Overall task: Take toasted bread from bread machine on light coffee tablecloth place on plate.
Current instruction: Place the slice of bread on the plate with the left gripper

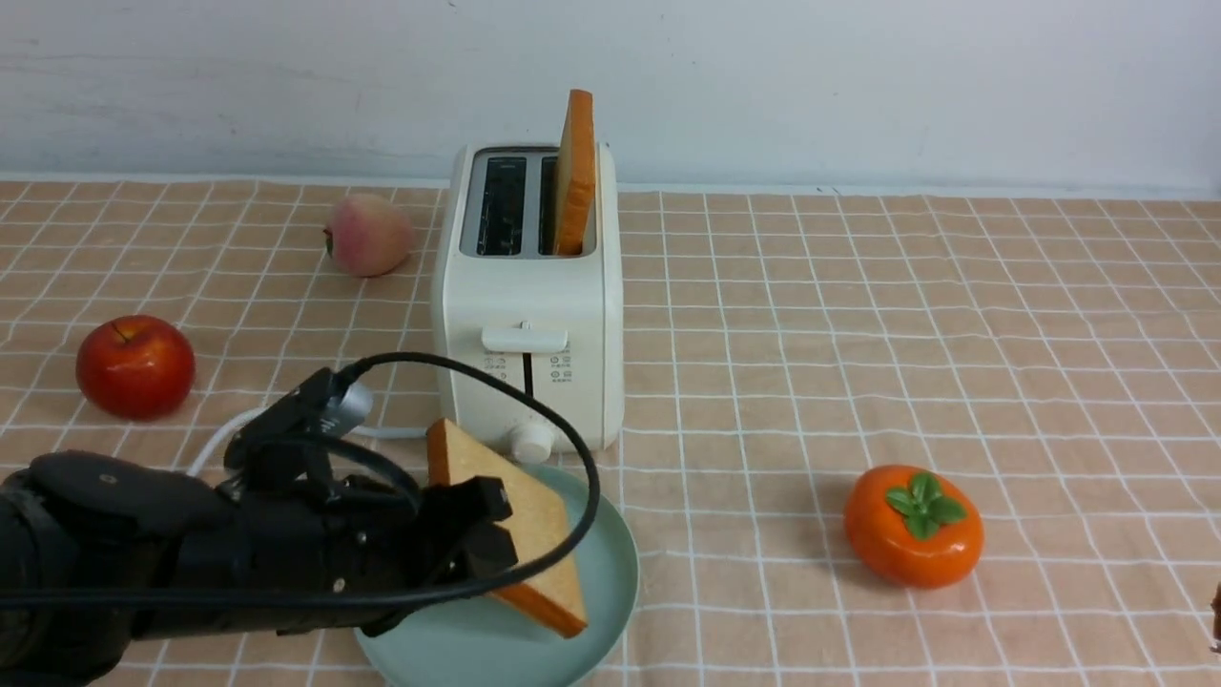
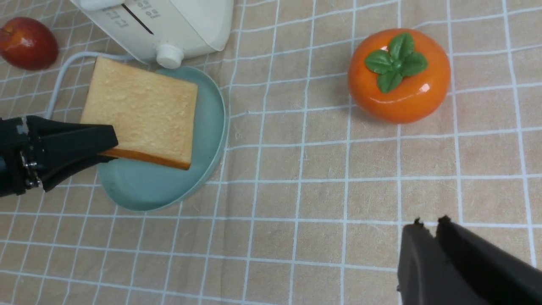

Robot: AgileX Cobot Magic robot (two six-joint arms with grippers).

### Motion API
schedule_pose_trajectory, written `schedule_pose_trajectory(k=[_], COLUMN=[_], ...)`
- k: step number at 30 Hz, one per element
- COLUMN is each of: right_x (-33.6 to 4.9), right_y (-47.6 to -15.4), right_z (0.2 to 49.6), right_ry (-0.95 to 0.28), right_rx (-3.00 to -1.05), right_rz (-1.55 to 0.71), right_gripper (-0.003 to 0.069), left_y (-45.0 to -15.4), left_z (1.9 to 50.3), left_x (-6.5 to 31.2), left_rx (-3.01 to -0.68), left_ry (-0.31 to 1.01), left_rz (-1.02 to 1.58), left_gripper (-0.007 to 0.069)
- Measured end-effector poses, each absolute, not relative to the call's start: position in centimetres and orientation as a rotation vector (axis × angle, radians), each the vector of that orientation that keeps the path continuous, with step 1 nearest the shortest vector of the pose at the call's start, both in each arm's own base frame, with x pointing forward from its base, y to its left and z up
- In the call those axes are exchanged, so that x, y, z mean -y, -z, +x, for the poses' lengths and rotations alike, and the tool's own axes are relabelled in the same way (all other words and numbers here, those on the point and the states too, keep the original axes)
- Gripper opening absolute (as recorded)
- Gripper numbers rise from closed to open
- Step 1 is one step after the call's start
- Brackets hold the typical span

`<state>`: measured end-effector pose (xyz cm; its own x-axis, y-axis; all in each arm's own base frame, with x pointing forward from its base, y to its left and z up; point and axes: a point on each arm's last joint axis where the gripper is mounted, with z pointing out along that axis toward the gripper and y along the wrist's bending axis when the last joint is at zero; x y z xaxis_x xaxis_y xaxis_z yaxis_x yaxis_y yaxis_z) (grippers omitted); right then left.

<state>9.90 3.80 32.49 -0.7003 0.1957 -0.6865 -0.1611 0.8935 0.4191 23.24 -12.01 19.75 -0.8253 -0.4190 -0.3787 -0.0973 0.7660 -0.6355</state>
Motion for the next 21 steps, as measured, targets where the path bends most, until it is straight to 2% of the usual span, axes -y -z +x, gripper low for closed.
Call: schedule_pose_trajectory(k=[5,7,10,11,12,13,14,15,16,21], right_x=[-4.0,-4.2,-4.3,-4.4,-4.4,-4.6,-4.7,-4.7,-5.2,-6.1], right_y=[-34.4,-36.1,-37.8,-38.6,-38.5,-39.4,-39.6,-39.7,-39.9,-39.8], right_z=[10.1,10.8,12.0,12.8,13.0,14.3,15.2,15.4,17.3,21.5], right_ry=[-0.599,-0.612,-0.621,-0.621,-0.624,-0.629,-0.646,-0.645,-0.702,-0.808], right_rx=[-2.267,-2.303,-2.324,-2.324,-2.331,-2.324,-2.328,-2.330,-2.336,-2.338], right_rz=[-0.005,-0.039,-0.062,-0.079,-0.077,-0.107,-0.118,-0.122,-0.148,-0.225], right_gripper=[0.0057,0.0059,0.0059,0.0059,0.0059,0.0060,0.0060,0.0060,0.0060,0.0060], left_y=[-21.0,-21.4,-21.6,-21.6,-21.7,-22.1,-22.5,-22.6,-23.3,-24.3], left_z=[22.3,21.4,20.6,20.3,20.2,19.6,19.3,19.3,18.7,18.1], left_x=[11.7,10.7,9.0,8.0,7.9,6.5,5.8,5.6,4.8,4.4], left_rx=[-2.464,-2.530,-2.618,-2.647,-2.649,-2.664,-2.653,-2.646,-2.613,-2.558], left_ry=[0.834,0.794,0.669,0.586,0.593,0.466,0.404,0.393,0.318,0.328], left_rz=[-0.284,-0.246,-0.241,-0.270,-0.300,-0.342,-0.376,-0.382,-0.432,-0.476], left_gripper=[0.0200,0.0113,0.0055,0.0055,0.0055,0.0055,0.0055,0.0055,0.0055,0.0055])
